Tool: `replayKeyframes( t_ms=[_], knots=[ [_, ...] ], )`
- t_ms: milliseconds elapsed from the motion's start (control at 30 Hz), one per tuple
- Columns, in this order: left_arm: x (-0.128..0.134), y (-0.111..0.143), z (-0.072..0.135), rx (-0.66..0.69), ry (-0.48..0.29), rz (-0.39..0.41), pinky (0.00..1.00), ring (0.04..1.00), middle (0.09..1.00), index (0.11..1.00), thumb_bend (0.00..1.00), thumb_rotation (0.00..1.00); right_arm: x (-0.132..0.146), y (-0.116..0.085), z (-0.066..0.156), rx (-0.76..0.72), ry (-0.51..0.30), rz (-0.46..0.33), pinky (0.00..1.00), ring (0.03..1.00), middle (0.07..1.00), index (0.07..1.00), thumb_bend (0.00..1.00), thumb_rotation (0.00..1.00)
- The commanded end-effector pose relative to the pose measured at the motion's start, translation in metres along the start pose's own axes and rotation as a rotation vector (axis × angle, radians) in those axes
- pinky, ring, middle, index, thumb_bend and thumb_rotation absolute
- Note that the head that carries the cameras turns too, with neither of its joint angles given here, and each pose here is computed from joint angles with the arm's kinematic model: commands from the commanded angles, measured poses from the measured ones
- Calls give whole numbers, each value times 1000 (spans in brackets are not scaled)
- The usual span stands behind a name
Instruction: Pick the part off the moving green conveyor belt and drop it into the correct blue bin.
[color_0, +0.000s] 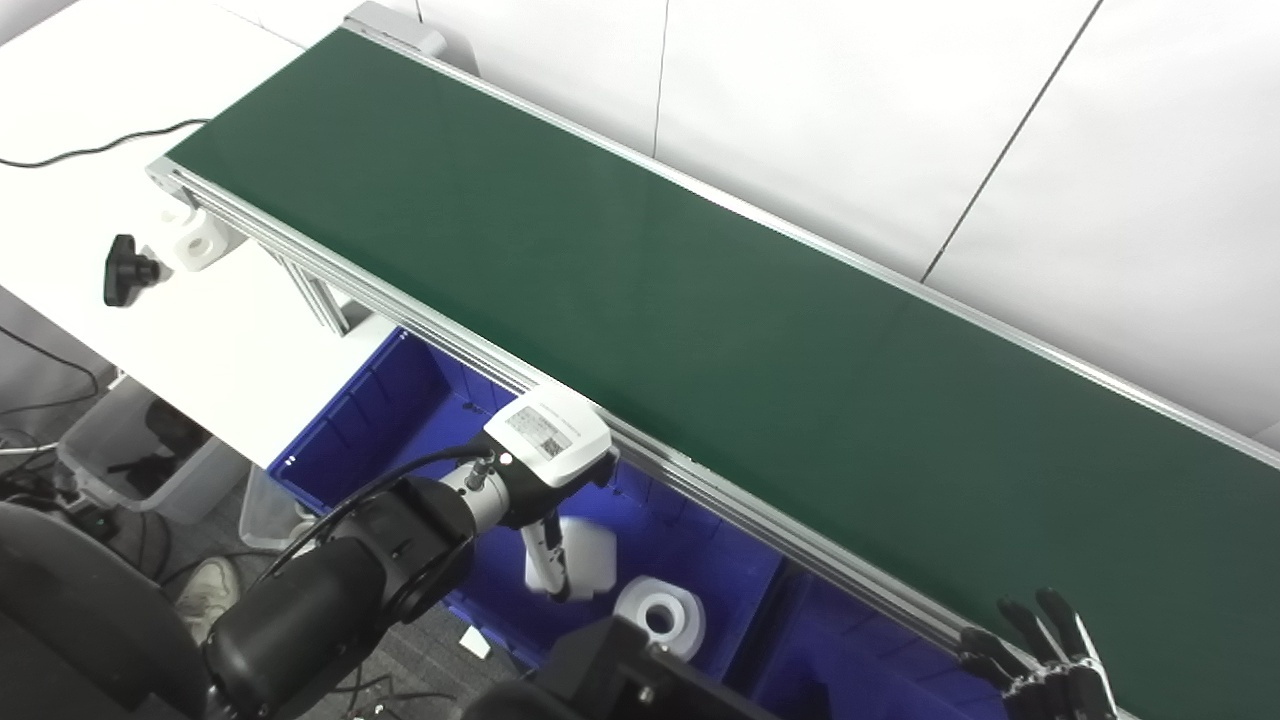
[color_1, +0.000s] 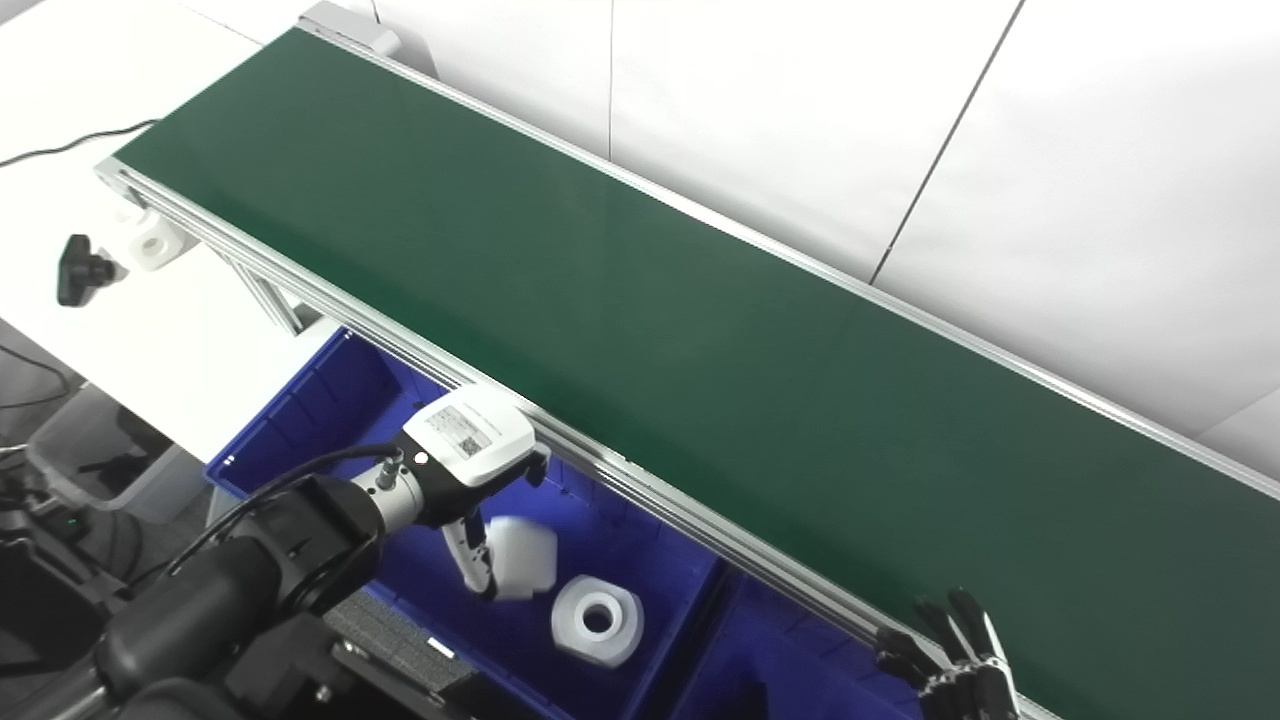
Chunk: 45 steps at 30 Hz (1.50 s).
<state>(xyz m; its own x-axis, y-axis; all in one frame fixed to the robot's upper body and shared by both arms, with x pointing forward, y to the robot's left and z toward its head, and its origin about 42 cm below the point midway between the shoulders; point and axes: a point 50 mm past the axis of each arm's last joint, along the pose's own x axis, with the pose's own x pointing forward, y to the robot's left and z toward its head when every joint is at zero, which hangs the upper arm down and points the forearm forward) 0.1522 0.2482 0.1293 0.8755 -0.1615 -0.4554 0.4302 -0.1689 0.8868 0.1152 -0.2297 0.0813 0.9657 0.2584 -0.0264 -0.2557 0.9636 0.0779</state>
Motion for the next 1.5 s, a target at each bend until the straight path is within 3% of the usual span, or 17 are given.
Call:
replayKeyframes(
  t_ms=[0, 100, 233, 400, 500, 600, 633, 700, 733, 800, 867, 900, 967, 1000, 1133, 1300, 1467],
  knots=[
    [-9, 15, 2, -20, -6, 57, 481, 616, 692, 653, 969, 473, 2, -1, 10, -2, -42, 21, 684, 722, 842, 912, 900, 879],
    [-16, 26, 6, -36, -7, 73, 463, 600, 684, 659, 963, 474, 2, -1, 10, -5, -43, 22, 684, 723, 842, 913, 898, 882],
    [-34, 59, 14, -55, -30, 121, 425, 558, 665, 656, 938, 502, 3, 0, 11, -1, -42, 24, 682, 722, 836, 912, 903, 874],
    [-50, 97, 21, -235, -155, 229, 423, 542, 625, 638, 940, 490, 5, 2, 11, 0, -46, 29, 680, 720, 829, 908, 903, 867],
    [-44, 113, 26, -477, -319, 225, 441, 567, 642, 647, 924, 518, 7, 4, 10, 1, -49, 27, 673, 714, 821, 902, 902, 861],
    [-37, 129, 32, -864, -634, 125, 536, 618, 658, 664, 816, 434, 8, 7, 8, -9, -55, 36, 671, 713, 815, 902, 880, 864],
    [-38, 131, 34, -952, -707, 109, 542, 611, 652, 661, 801, 409, 9, 8, 7, -11, -56, 39, 674, 715, 815, 902, 869, 865],
    [-35, 125, 39, -1140, -792, 125, 514, 583, 626, 634, 804, 399, 10, 14, 5, -10, -52, 42, 681, 722, 821, 901, 859, 856],
    [-32, 119, 40, -1229, -784, 145, 512, 582, 625, 633, 804, 399, 10, 18, 3, -17, -50, 42, 682, 723, 821, 900, 859, 855],
    [-21, 97, 42, -1351, -707, 262, 520, 597, 655, 648, 779, 400, 12, 28, 2, -33, -48, 37, 678, 723, 817, 895, 860, 861],
    [-11, 71, 41, -1330, -579, 429, 530, 621, 696, 686, 780, 427, 15, 41, -1, -40, -51, 32, 677, 726, 817, 894, 859, 864],
    [-7, 56, 43, -1317, -530, 488, 602, 710, 762, 747, 775, 467, 17, 48, -2, -44, -55, 27, 668, 726, 817, 889, 866, 867],
    [-4, 33, 41, -1305, -477, 558, 669, 785, 818, 792, 764, 497, 22, 64, -5, -49, -57, 21, 665, 730, 821, 885, 875, 873],
    [0, 15, 40, -1298, -466, 551, 759, 855, 874, 836, 741, 530, 26, 74, -6, -58, -56, 13, 680, 749, 833, 880, 883, 887],
    [8, -27, 24, -1258, -479, 438, 869, 936, 940, 887, 735, 568, 39, 106, -9, -81, -62, -26, 741, 810, 866, 874, 885, 901],
    [21, -44, 0, -1203, -517, 339, 926, 968, 969, 927, 718, 562, 53, 134, -12, -76, -74, -58, 854, 888, 920, 866, 840, 873],
    [25, -46, -6, -1157, -554, 285, 918, 969, 975, 942, 736, 565, 58, 142, -13, -64, -75, -57, 895, 912, 937, 864, 840, 861]
  ],
)
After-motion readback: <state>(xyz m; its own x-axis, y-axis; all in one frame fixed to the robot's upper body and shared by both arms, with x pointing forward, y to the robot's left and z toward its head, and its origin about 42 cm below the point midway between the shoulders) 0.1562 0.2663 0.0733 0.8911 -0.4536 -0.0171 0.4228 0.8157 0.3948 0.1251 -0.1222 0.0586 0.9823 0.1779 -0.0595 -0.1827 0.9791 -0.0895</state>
